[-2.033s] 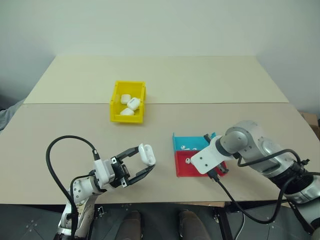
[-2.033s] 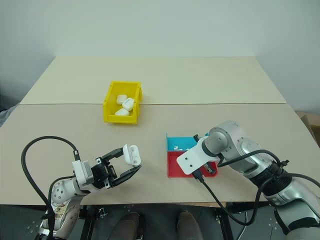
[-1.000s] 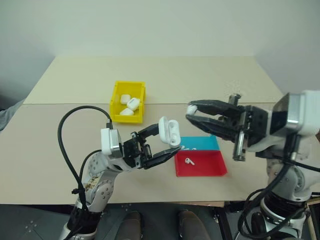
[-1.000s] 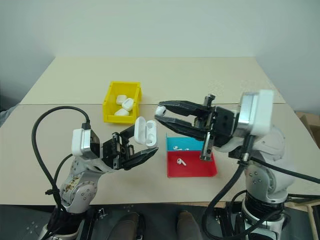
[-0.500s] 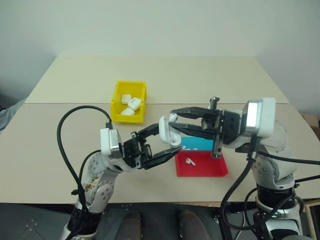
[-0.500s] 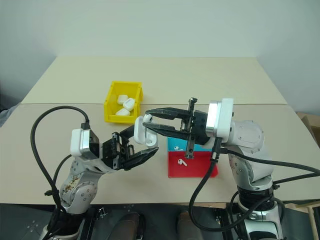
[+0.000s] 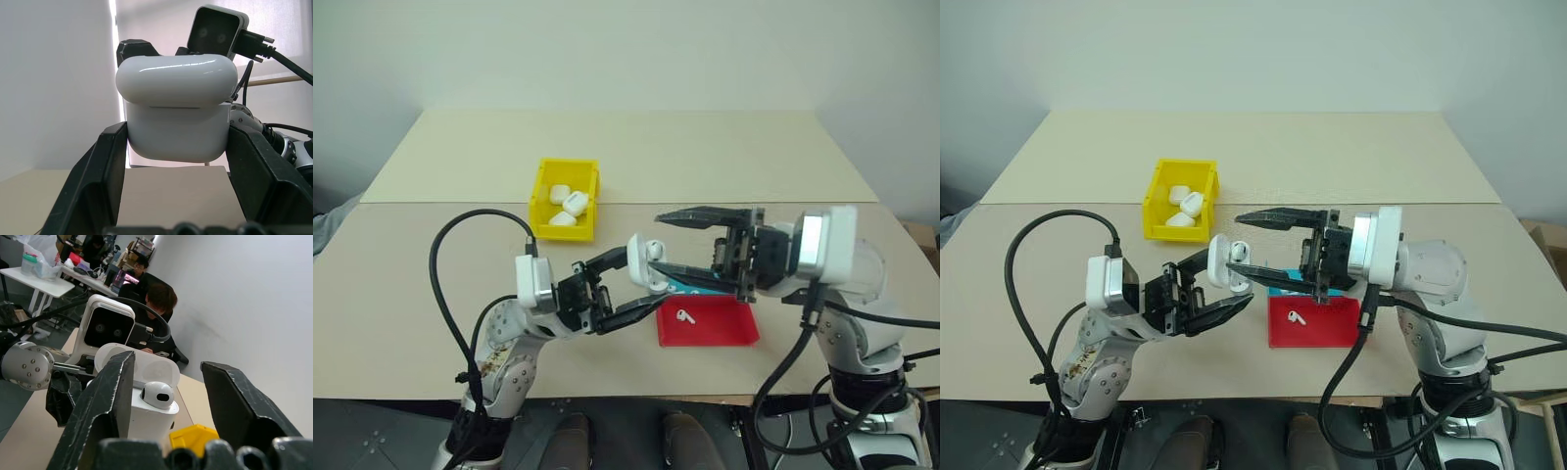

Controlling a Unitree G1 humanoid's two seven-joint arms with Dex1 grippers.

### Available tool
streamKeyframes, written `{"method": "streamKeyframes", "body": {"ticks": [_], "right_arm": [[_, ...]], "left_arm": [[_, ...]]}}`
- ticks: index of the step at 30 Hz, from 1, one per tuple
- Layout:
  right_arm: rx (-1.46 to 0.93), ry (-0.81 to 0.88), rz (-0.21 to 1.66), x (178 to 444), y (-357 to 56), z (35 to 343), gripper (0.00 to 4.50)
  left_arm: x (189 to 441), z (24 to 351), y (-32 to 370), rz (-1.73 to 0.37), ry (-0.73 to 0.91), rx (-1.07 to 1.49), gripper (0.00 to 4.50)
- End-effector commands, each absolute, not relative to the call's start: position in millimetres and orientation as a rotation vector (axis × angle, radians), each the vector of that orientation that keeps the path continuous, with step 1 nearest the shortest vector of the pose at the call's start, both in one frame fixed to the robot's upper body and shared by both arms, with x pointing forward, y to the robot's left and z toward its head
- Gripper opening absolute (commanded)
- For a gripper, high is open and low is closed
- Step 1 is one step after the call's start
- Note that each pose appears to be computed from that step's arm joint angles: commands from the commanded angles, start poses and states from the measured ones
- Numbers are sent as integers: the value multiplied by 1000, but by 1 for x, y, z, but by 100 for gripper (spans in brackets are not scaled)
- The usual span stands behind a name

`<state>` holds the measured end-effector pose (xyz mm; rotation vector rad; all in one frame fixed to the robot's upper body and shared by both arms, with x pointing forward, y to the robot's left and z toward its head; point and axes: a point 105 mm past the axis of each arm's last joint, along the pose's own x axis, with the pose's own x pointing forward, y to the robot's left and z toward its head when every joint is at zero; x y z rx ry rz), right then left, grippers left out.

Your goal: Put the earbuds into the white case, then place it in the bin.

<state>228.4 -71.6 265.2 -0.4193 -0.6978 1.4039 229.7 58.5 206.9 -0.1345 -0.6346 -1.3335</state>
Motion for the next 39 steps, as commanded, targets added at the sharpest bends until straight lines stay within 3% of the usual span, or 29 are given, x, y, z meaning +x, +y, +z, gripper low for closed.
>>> {"method": "streamKeyframes", "body": {"ticks": [1,4,9,18,26,39], "right_arm": [[-451,-667,1451,224,-73,260,259],[-472,-591,1450,229,-83,261,259],[-844,-104,1305,293,-111,241,259],[-1277,269,1371,336,-94,218,259],[-1465,425,1405,349,-86,184,259],[-1465,480,1430,350,-73,160,259]], "left_arm": [[231,210,67,-1289,-674,-82,274],[237,191,81,-1258,-620,11,274],[230,138,129,-1237,-429,203,274],[217,117,142,-1182,-378,263,274],[214,111,130,-1149,-387,247,274],[211,106,122,-1123,-399,237,274]]}}
